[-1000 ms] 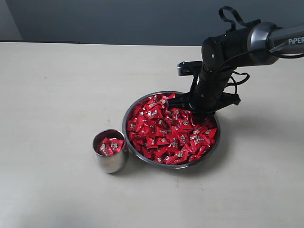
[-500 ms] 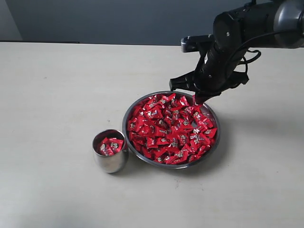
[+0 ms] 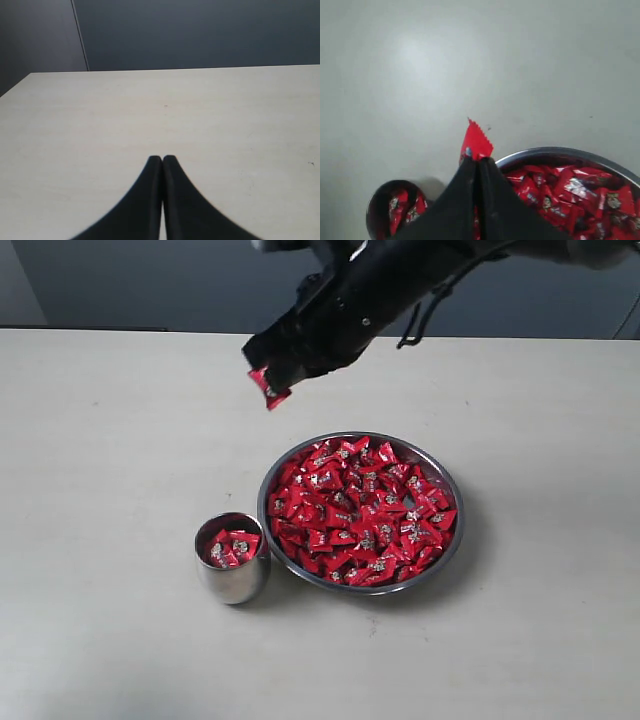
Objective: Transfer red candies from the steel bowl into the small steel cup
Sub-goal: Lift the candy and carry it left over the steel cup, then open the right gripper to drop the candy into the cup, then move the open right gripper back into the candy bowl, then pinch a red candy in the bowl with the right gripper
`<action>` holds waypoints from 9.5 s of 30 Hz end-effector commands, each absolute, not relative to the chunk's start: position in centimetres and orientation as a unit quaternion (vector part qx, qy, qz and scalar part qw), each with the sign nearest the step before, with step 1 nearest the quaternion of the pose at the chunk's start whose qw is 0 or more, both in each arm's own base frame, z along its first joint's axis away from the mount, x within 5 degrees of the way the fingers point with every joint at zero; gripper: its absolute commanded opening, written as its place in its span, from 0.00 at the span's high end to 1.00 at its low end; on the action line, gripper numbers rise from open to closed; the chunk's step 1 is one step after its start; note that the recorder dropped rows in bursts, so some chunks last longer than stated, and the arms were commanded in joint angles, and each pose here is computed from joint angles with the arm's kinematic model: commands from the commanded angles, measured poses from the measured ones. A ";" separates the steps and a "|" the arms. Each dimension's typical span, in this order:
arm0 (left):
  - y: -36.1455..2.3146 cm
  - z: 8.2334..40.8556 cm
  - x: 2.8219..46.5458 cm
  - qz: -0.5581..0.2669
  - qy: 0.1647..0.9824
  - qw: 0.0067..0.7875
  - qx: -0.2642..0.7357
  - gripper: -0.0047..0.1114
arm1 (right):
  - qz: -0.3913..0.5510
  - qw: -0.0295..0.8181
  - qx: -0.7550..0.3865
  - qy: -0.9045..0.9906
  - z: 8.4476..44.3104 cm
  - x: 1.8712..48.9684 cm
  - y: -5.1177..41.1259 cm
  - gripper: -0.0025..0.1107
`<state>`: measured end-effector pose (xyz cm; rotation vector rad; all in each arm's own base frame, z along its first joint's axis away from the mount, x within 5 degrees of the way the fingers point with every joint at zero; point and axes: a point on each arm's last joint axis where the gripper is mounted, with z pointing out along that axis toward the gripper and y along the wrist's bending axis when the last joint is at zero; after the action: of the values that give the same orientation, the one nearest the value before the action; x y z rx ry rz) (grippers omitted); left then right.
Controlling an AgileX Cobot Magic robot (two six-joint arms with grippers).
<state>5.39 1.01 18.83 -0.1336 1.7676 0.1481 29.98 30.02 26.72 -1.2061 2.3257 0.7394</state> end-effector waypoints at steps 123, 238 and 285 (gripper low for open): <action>1.0 18.7 5.4 0.065 0.771 0.631 -0.059 0.96 | 0.106 0.167 -0.322 0.926 20.0 29.1 22.4 0.99; 1.0 18.7 5.4 0.065 0.771 0.631 -0.059 0.96 | 0.154 0.144 -0.403 0.891 15.2 32.9 28.1 0.99; 1.0 18.7 5.4 0.065 0.771 0.631 -0.059 0.96 | 0.102 0.112 -0.403 0.902 15.2 32.7 27.0 0.99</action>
<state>5.39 1.01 18.83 -0.1336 1.7676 0.1481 32.50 26.98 15.01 -1.1904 2.6619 0.3008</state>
